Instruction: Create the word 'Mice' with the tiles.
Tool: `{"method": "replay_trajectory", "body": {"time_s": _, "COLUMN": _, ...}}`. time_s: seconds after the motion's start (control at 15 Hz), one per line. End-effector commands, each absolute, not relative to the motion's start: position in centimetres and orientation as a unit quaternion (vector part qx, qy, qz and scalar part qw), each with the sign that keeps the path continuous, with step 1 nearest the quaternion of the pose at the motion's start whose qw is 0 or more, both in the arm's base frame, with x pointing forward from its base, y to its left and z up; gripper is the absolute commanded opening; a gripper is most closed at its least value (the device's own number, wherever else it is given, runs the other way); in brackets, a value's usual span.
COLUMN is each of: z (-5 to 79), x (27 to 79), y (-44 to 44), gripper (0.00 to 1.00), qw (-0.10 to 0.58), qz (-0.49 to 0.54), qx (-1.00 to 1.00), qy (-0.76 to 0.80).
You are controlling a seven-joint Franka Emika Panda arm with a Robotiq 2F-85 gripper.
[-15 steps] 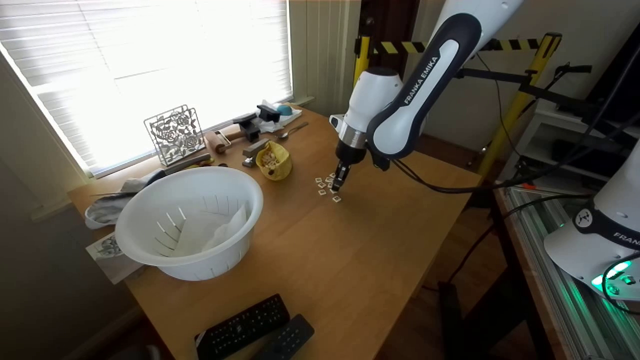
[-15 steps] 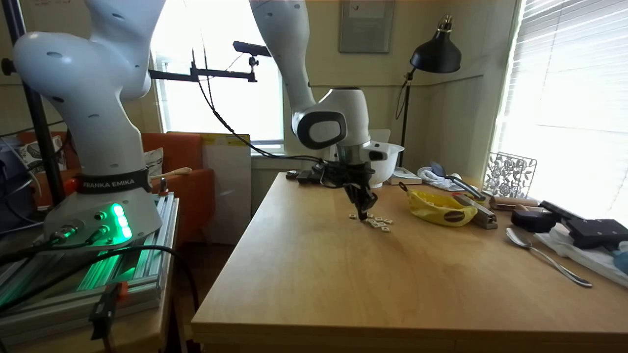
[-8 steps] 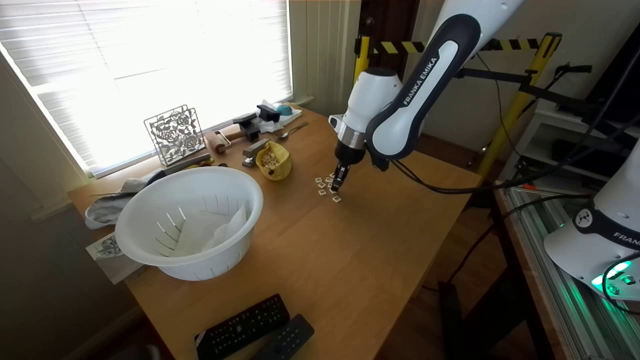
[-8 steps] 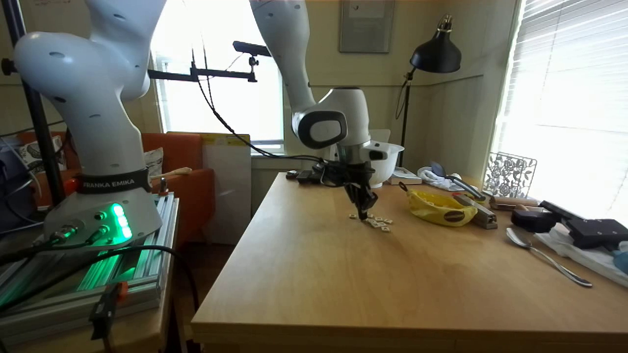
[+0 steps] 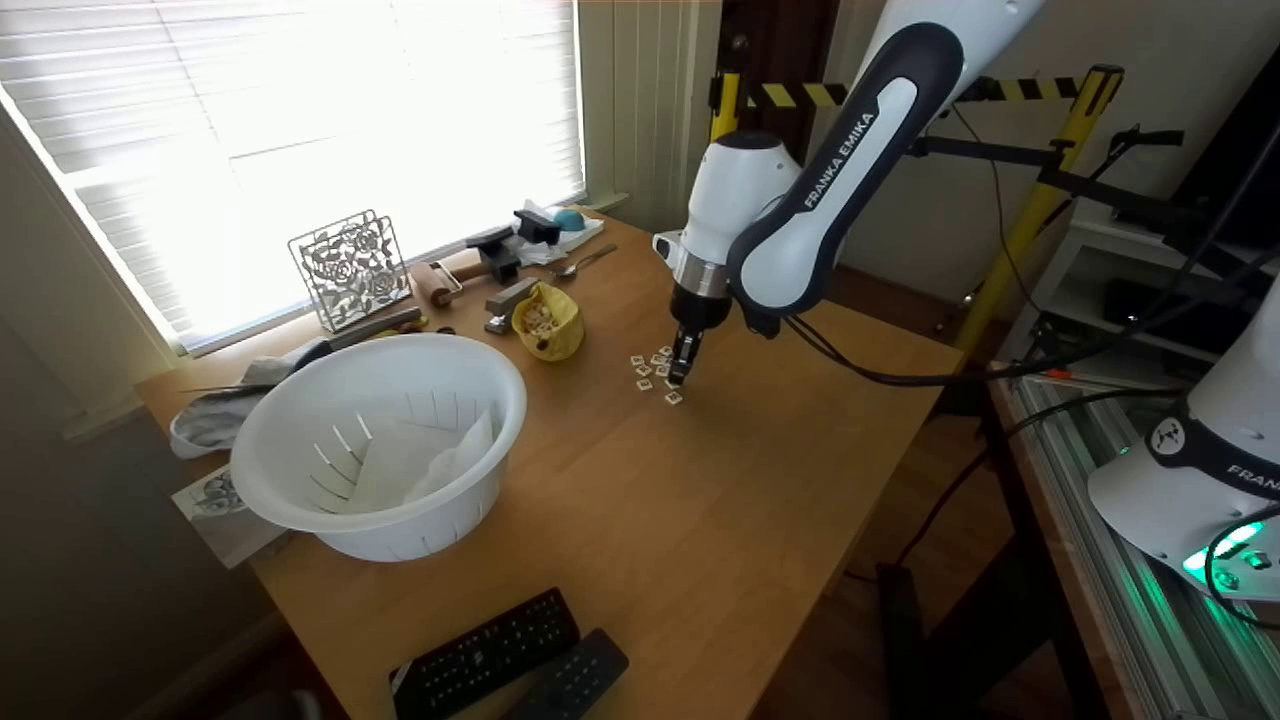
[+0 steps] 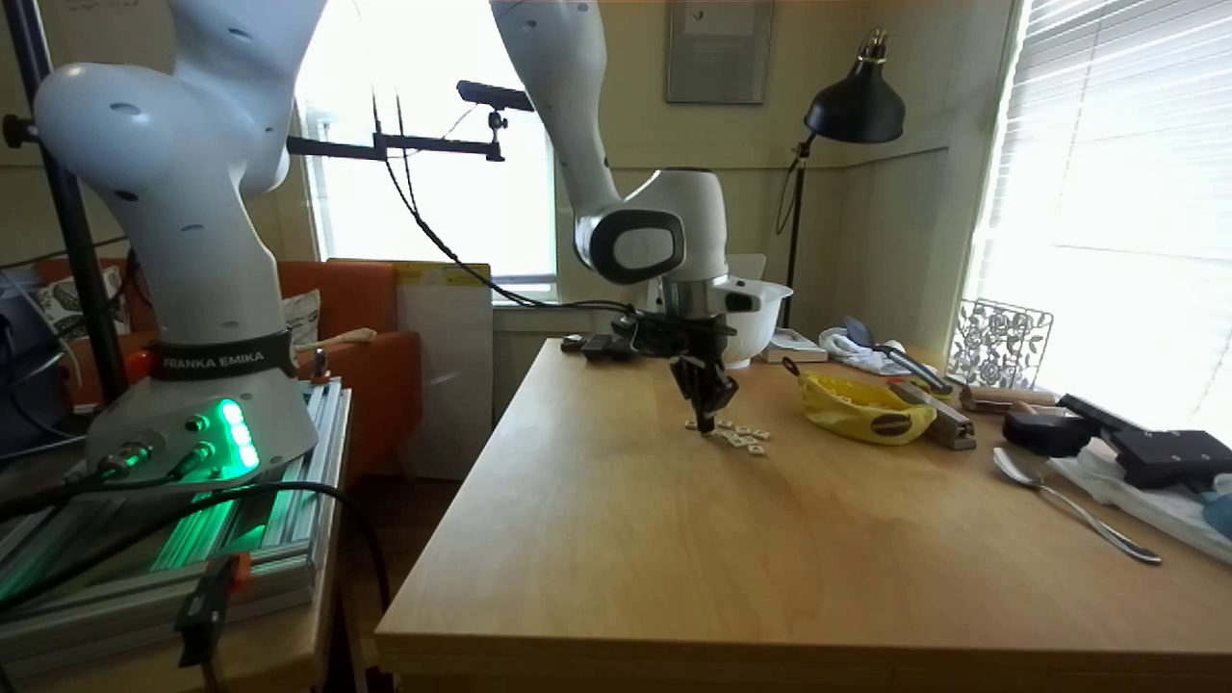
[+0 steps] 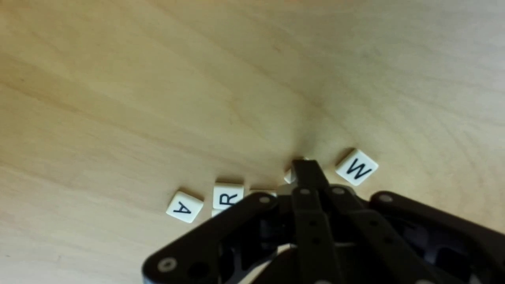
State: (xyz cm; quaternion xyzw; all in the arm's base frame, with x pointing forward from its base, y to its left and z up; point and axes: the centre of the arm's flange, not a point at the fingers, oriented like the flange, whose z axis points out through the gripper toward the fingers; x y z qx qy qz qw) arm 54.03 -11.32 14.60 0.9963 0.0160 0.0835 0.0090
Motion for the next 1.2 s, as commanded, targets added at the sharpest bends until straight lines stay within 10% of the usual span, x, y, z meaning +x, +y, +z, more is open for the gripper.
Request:
{"method": "replay_trajectory", "body": {"time_s": 0.0, "z": 13.3, "x": 53.2, "y": -10.9, "gripper": 0.0, "qw": 0.005, "qz": 0.049, "qx": 0.998, "qy": 0.033}}
{"method": "replay_trajectory", "body": {"time_s": 1.13, "z": 13.0, "x": 53.4, "y": -9.8, "gripper": 0.0, "qw": -0.006, "qz": 0.031, "qx": 0.996, "qy": 0.078}}
